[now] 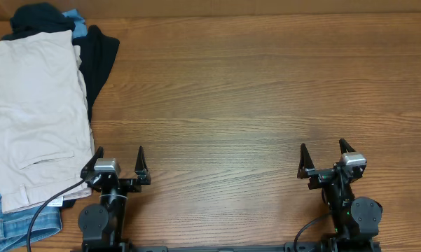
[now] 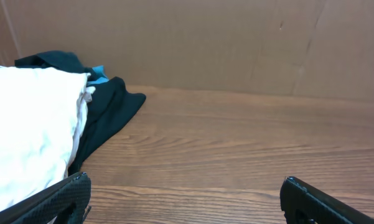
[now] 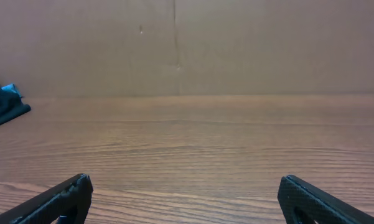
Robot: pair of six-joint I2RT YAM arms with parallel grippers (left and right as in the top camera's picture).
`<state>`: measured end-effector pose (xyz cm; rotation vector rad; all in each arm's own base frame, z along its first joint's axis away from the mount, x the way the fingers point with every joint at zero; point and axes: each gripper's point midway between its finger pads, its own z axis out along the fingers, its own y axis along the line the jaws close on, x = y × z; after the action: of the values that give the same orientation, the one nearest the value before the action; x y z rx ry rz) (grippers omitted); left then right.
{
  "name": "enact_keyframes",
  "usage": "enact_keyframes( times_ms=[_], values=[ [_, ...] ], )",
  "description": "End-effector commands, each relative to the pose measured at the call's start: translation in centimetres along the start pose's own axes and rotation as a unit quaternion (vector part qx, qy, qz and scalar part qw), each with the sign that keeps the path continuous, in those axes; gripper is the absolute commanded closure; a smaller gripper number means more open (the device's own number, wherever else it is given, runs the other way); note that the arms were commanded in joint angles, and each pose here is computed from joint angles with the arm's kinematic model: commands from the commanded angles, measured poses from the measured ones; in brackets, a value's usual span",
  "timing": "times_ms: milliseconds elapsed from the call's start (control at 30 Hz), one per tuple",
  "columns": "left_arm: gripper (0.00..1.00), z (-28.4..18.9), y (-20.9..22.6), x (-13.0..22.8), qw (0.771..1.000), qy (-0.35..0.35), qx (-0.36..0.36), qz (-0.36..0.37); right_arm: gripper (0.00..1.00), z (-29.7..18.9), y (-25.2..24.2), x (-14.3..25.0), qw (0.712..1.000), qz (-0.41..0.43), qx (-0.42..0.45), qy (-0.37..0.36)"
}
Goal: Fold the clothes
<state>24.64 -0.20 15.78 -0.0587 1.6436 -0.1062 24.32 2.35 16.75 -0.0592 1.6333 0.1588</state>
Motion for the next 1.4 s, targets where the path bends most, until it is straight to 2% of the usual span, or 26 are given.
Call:
enact_keyframes(
  times_ms=[0,167,200,267,300,567,667,733,800,933,1033,1133,1267,1367],
  values=[
    [0.0,0.0,0.1,0.0,1.0,-0.001,-0.003,-0.005,0.0,0.0,0.2,-0.3,1.0,-0.003,-0.003,-0.007],
    [0.0,0.0,0.1,0.0,1.0,-0.001,-0.003,-0.005,0.0,0.0,0.1,-0.3,1.0,-0.003,-0.002,-0.007],
    [0.0,0.0,0.1,0.0,1.0,-0.001,-0.003,-0.005,0.0,0.0,-0.3,-0.4,1.0,-0.004,0.009,-0.009],
    [0.0,0.0,0.1,0.0,1.0,-0.001,-0.003,-0.005,0.0,-0.3,-3.0,-0.5,0.996,-0.01,0.089,-0.011],
    [0.0,0.0,0.1,0.0,1.0,-0.001,-0.003,-0.005,0.0,-0.4,-3.2,-0.5,0.995,-0.01,0.094,-0.012],
    [0.0,0.0,0.1,0.0,1.0,-0.001,-0.003,-0.005,0.0,-0.2,-2.4,-0.4,0.997,-0.01,0.071,-0.011],
    [0.0,0.0,0.0,-0.1,0.999,-0.004,-0.003,-0.043,0.0,-0.3,-2.0,-0.8,0.996,0.061,0.059,-0.017],
    [0.0,-0.5,0.0,-0.2,0.999,0.02,-0.007,-0.043,0.0,-0.6,-1.8,-1.6,0.996,0.073,0.058,-0.015],
    [0.0,-1.5,0.0,-1.6,0.998,0.034,-0.016,-0.044,0.0,-1.3,-1.7,-2.4,0.995,0.082,0.06,0.0],
    [0.0,-4.4,1.7,-6.1,0.993,0.05,-0.088,-0.055,0.0,-2.2,-1.5,-3.8,0.993,0.091,0.066,0.044],
    [0.0,-4.5,2.2,-7.6,0.985,0.098,-0.115,-0.081,0.0,-1.7,-1.5,-4.1,0.986,0.11,0.075,0.101],
    [0.0,-3.1,2.3,-7.6,0.968,0.203,-0.13,-0.061,0.0,-0.4,-1.7,-3.6,0.973,0.116,0.088,0.177],
    [0.0,-1.2,2.1,-5.3,0.911,0.388,-0.135,-0.048,0.0,0.9,-1.5,-1.4,0.935,0.129,0.093,0.318],
    [0.0,-0.9,2.9,-2.7,0.866,0.473,-0.156,-0.039,0.0,2.5,-0.3,0.2,0.918,0.147,0.059,0.362]
  ],
)
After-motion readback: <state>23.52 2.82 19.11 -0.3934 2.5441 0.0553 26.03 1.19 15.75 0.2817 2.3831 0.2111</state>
